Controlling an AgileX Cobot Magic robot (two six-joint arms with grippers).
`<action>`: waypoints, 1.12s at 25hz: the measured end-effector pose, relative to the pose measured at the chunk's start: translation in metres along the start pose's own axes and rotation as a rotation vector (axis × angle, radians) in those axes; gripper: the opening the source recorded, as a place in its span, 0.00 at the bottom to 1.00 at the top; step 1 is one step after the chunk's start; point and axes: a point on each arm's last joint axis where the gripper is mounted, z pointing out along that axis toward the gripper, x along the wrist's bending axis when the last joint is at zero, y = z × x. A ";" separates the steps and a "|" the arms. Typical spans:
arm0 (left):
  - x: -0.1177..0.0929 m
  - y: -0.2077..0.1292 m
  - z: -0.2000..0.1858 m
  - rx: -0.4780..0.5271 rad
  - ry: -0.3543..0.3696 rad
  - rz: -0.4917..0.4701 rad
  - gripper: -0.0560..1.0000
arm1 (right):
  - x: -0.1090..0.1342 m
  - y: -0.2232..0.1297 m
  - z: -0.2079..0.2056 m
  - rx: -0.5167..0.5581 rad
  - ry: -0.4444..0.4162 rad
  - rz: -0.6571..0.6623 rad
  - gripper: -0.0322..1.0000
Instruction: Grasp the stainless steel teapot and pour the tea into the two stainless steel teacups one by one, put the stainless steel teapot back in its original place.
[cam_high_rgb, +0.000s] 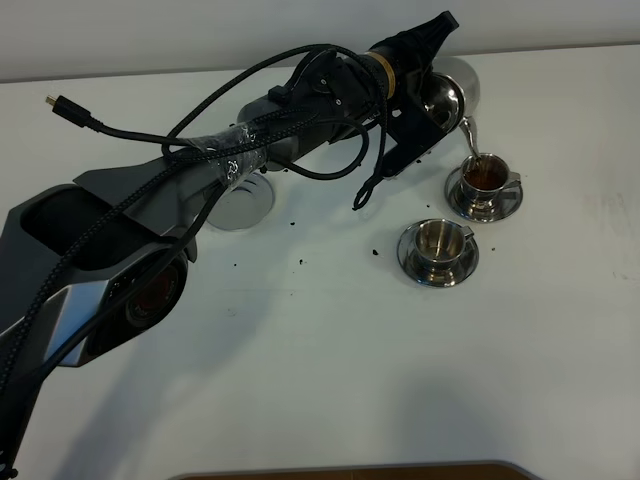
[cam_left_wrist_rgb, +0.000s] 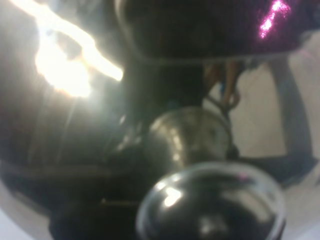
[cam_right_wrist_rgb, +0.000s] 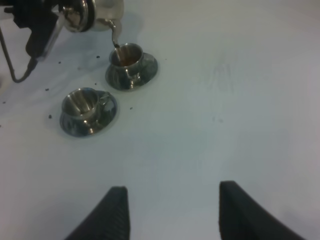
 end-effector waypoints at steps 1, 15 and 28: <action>0.000 0.000 0.000 0.001 0.003 0.005 0.28 | 0.000 0.000 0.000 0.000 0.000 0.000 0.44; 0.001 -0.002 0.000 0.007 0.027 0.035 0.28 | 0.000 0.000 0.000 0.000 0.000 0.000 0.44; 0.001 -0.002 0.000 0.007 0.027 0.039 0.28 | 0.000 0.000 0.000 0.000 0.000 0.000 0.44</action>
